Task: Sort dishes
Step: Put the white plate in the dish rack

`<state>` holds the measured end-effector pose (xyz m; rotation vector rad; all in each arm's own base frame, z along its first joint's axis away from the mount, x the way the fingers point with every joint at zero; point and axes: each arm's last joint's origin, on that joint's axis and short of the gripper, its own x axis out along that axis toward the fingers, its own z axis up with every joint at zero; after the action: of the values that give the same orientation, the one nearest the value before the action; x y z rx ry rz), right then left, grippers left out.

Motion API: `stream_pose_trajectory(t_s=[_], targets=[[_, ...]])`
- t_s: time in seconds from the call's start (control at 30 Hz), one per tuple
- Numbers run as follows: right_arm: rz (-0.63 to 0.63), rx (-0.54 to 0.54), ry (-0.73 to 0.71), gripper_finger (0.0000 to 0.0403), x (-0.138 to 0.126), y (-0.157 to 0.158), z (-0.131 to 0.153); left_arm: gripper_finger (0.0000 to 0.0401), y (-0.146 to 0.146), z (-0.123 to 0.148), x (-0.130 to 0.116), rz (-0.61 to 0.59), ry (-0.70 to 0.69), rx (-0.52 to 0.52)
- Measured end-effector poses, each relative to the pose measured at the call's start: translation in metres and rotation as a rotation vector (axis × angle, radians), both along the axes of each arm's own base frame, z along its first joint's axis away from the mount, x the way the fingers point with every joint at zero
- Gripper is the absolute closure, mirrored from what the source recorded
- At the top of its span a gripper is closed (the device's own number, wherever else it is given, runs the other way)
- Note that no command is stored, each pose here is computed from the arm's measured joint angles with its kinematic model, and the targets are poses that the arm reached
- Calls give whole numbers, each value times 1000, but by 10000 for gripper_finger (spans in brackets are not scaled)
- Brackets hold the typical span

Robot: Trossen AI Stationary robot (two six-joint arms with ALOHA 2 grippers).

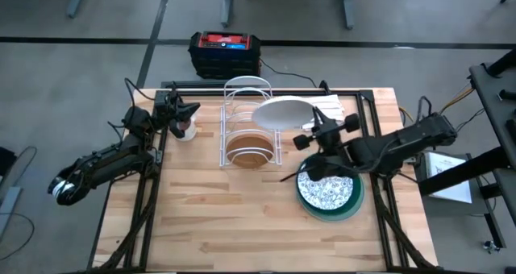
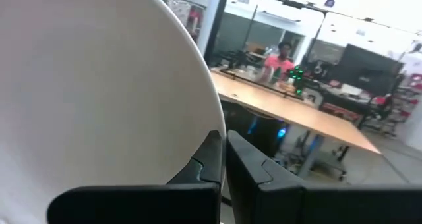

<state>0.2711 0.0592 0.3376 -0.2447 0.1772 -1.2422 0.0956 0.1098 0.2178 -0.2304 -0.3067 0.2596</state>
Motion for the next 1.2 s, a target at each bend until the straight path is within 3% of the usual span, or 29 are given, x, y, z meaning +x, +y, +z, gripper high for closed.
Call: stream_pose_trajectory(t_s=[0.27,0.63,1.2], targets=[[-74,-30,105,403,30,-14,-32,401,0,0,0,1,0,0],[-109,-52,223,403,60,-20,-48,401,0,0,0,3,1,4],[-97,-23,298,403,74,-24,-58,401,0,0,0,14,5,19]])
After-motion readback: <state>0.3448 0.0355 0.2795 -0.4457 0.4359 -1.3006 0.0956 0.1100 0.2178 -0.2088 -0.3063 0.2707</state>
